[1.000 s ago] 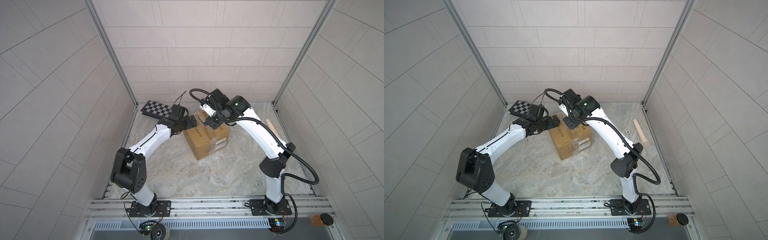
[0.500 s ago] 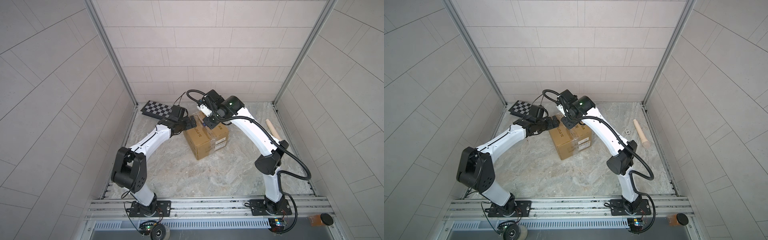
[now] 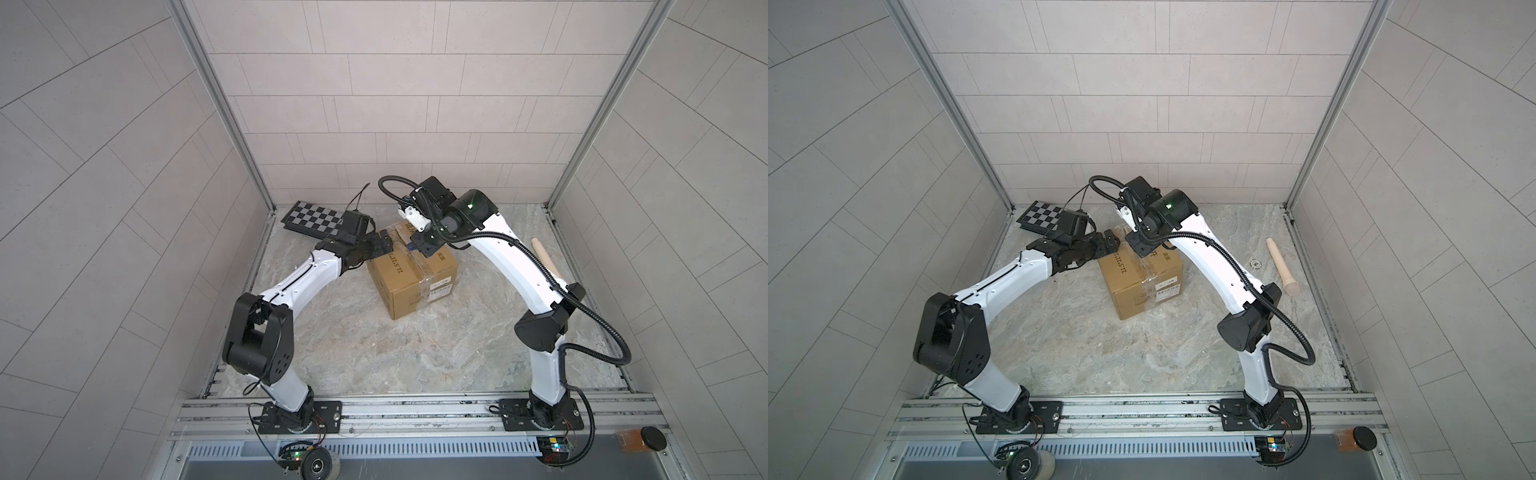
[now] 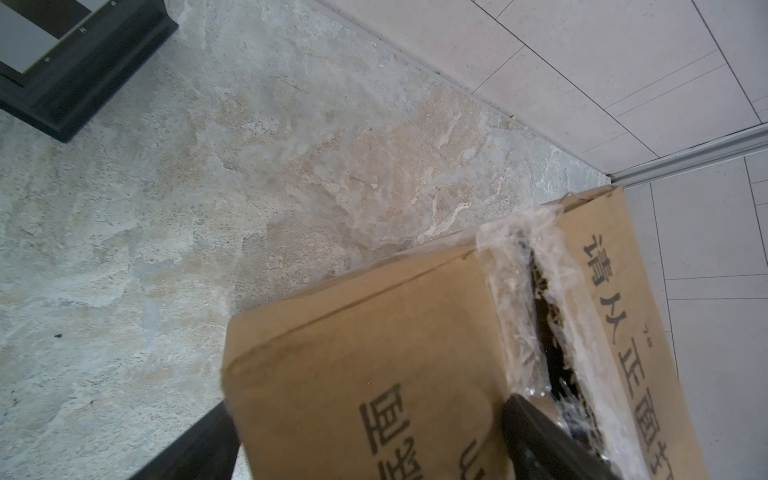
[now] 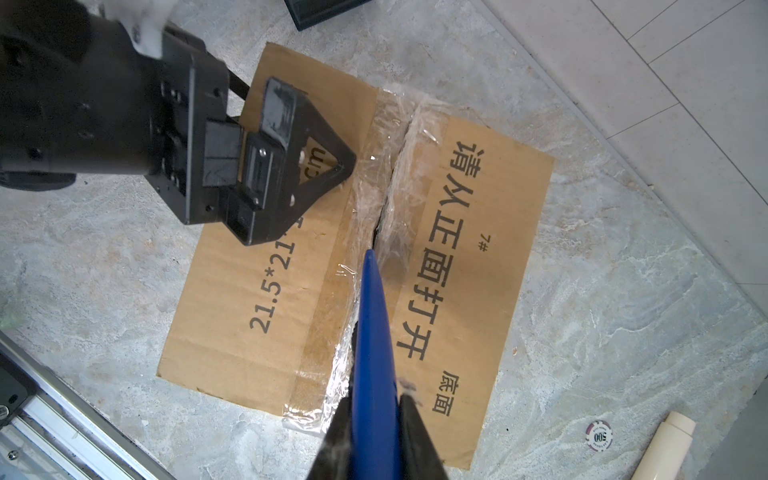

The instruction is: Unpack the express box

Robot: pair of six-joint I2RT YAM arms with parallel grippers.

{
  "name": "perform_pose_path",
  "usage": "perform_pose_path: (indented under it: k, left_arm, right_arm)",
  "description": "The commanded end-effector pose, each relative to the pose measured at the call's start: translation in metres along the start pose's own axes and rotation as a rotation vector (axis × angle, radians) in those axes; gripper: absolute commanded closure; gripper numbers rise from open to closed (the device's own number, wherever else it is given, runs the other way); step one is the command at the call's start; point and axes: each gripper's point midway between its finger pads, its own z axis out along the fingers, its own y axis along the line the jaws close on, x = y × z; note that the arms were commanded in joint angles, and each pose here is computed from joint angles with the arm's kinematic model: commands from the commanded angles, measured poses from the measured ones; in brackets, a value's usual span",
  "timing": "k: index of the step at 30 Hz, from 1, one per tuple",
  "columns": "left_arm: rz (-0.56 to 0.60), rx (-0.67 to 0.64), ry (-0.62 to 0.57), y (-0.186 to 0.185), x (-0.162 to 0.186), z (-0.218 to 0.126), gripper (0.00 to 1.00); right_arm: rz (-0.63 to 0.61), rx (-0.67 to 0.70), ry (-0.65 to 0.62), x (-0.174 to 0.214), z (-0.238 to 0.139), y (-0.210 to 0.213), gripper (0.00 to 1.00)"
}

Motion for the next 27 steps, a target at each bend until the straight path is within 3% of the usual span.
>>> perform_pose_path:
  k: [1,17,24,27]
  left_arm:
    - [-0.017,-0.312,0.183,0.088,0.057,0.020,0.01]
    - [-0.036,-0.288,0.177,0.084,0.057,0.023,0.01]
    - [-0.037,-0.312,0.178,0.089,0.057,0.023,0.01]
    - [-0.037,-0.322,0.180,0.092,0.058,0.023,0.01]
  right_arm:
    - [-0.018,-0.040,-0.010,0.021,-0.049,0.005,1.00]
    - [-0.052,-0.105,0.039,-0.003,0.021,0.031,1.00]
    - [-0.061,-0.070,0.085,0.020,-0.010,0.022,1.00]
    - [-0.060,-0.042,0.040,0.027,-0.035,0.013,1.00]
